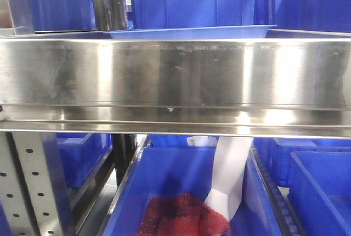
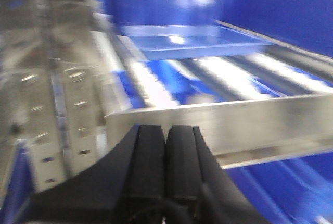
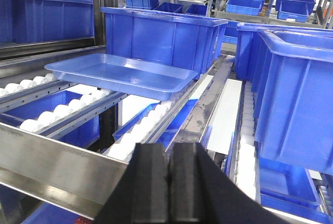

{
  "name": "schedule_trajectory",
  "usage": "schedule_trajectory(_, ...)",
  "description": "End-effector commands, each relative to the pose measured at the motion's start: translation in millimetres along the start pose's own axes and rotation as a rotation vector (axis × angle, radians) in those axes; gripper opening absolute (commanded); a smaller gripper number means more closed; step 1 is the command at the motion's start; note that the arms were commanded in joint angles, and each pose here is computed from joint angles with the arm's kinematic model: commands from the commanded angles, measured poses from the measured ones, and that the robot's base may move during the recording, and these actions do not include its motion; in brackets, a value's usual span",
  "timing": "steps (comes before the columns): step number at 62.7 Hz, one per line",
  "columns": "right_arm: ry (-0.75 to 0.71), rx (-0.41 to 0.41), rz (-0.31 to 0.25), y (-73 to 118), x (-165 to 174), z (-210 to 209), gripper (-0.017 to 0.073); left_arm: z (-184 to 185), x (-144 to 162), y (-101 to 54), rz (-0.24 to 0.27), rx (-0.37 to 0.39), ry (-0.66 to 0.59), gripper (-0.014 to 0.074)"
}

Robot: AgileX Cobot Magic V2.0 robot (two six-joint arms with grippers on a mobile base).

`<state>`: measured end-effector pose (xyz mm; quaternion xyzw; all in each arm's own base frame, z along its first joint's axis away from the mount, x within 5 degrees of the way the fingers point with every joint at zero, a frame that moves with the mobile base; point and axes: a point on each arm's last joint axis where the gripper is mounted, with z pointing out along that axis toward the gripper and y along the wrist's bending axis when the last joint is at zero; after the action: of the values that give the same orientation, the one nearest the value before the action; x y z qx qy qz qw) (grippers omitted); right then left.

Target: Grab blue tray and place on right shelf

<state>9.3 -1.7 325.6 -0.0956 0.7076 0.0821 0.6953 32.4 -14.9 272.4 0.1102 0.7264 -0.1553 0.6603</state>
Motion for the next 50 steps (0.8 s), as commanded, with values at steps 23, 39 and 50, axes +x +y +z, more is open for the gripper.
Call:
schedule_trajectory(23, -0.098, 0.005, -0.027, -0.4, -14, 0, 0.0057, 24, 69, 24.3, 0.006, -0.283, -0.209, -0.0048)
schedule_trajectory(39, -0.098, 0.005, -0.027, -0.4, -14, 0, 0.0057, 24, 69, 24.3, 0.007, -0.283, -0.211, -0.0048)
schedule_trajectory(50, -0.098, 0.005, -0.027, -0.4, -14, 0, 0.0057, 24, 69, 24.3, 0.007, -0.283, -0.211, -0.0048)
